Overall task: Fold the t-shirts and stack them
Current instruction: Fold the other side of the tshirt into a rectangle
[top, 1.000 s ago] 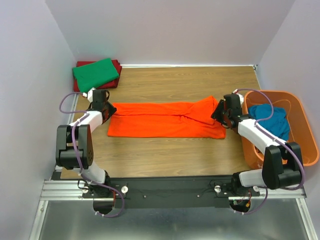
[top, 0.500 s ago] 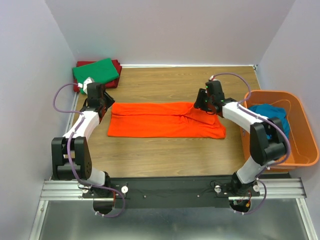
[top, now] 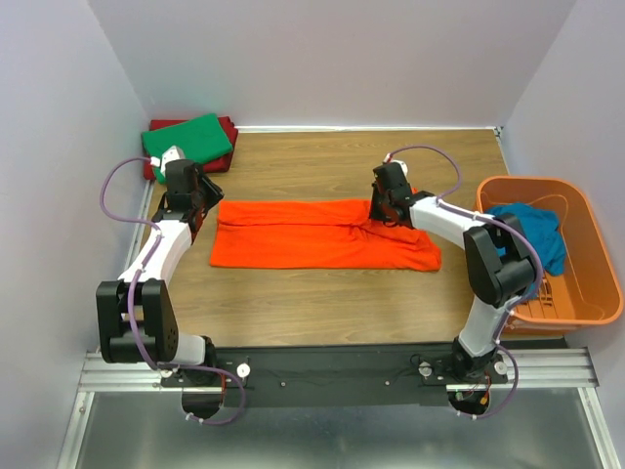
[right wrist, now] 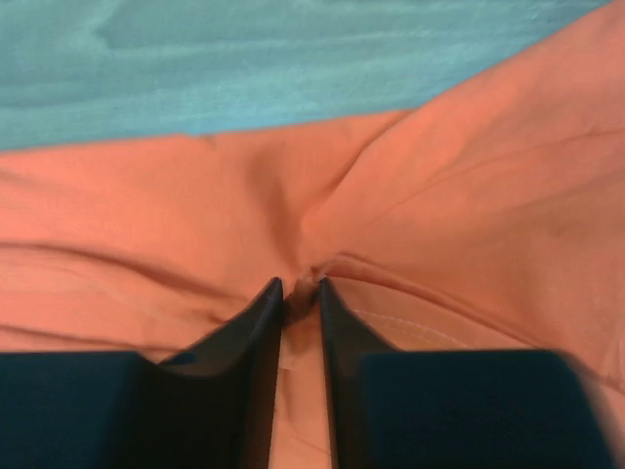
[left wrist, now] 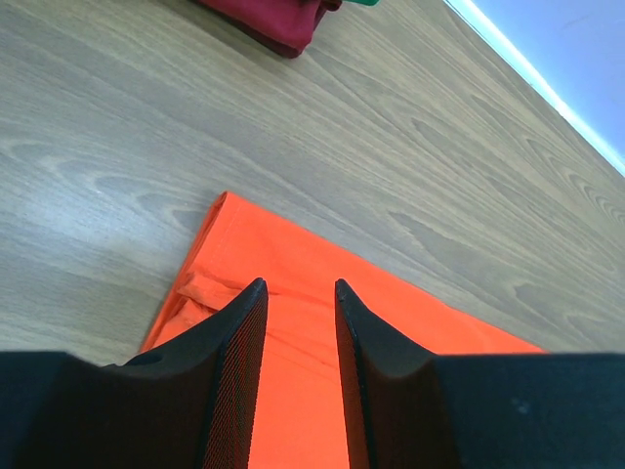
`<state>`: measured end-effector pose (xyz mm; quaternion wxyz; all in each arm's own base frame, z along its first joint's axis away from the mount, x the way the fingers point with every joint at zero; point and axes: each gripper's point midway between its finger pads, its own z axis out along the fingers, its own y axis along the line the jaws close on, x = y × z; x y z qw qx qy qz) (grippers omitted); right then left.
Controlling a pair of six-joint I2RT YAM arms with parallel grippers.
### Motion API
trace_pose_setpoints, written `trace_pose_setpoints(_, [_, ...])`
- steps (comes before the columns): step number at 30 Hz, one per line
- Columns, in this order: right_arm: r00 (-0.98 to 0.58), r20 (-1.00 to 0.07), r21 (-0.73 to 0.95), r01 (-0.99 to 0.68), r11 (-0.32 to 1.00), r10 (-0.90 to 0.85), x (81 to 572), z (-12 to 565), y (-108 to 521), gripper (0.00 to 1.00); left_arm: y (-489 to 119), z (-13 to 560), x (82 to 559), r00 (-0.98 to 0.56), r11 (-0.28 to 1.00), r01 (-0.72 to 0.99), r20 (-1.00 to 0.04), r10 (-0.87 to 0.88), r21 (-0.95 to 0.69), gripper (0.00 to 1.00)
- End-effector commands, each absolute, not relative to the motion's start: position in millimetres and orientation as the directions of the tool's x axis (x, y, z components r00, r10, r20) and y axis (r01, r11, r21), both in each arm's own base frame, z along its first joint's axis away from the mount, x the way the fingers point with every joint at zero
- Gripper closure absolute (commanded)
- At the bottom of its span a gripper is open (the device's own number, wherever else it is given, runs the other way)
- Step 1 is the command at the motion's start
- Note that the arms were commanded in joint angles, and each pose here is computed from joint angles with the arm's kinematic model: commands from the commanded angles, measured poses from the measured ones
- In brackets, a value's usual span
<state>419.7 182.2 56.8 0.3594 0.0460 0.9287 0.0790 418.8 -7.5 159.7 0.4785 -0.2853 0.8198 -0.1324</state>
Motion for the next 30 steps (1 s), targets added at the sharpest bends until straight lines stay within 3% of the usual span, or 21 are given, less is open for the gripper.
trace_pose_setpoints(1, [-0.735, -0.659, 0.164, 0.065, 0.984, 0.159, 404, 56, 181, 0.81, -8, 169, 414, -0.388, 0.815, -0.317, -0.718, -0.578, -0.484, 0.59])
trace_pose_setpoints(5, [-0.731, -0.653, 0.194, 0.089, 0.977, 0.196, 381, 61, 178, 0.88, -8, 166, 413, -0.393, 0.815, -0.321, -0.715, -0.578, -0.482, 0.59])
trace_pose_setpoints(12, [-0.74, -0.633, 0.272, 0.061, 0.96, 0.226, 344, 63, 192, 0.89, -9, 165, 412, -0.396, 0.815, -0.32, -0.714, -0.578, -0.483, 0.6])
trace_pose_setpoints(15, [-0.748, -0.624, 0.322, 0.019, 0.946, 0.228, 328, 63, 207, 0.81, -9, 164, 412, -0.398, 0.816, -0.319, -0.713, -0.577, -0.482, 0.6])
trace_pose_setpoints(17, [-0.754, -0.615, 0.344, 0.005, 0.939, 0.229, 322, 61, 214, 0.61, -9, 162, 412, -0.404, 0.815, -0.322, -0.709, -0.578, -0.481, 0.6])
trace_pose_setpoints(19, [-0.76, -0.611, 0.351, -0.006, 0.936, 0.224, 321, 60, 218, 0.5, -9, 160, 412, -0.407, 0.815, -0.322, -0.707, -0.578, -0.481, 0.6])
trace_pose_setpoints(23, [-0.734, -0.637, 0.352, -0.006, 0.936, 0.234, 324, 71, 216, 0.48, -9, 160, 412, -0.408, 0.816, -0.322, -0.707, -0.577, -0.48, 0.6])
trace_pose_setpoints(27, [-0.633, -0.743, 0.266, 0.02, 0.964, 0.218, 348, 105, 194, 0.47, -9, 160, 411, -0.406, 0.817, -0.323, -0.71, -0.576, -0.478, 0.6])
trace_pose_setpoints(30, [-0.63, -0.741, 0.242, 0.073, 0.968, 0.233, 366, 107, 172, 0.47, -9, 161, 410, -0.407, 0.818, -0.323, -0.71, -0.574, -0.477, 0.6])
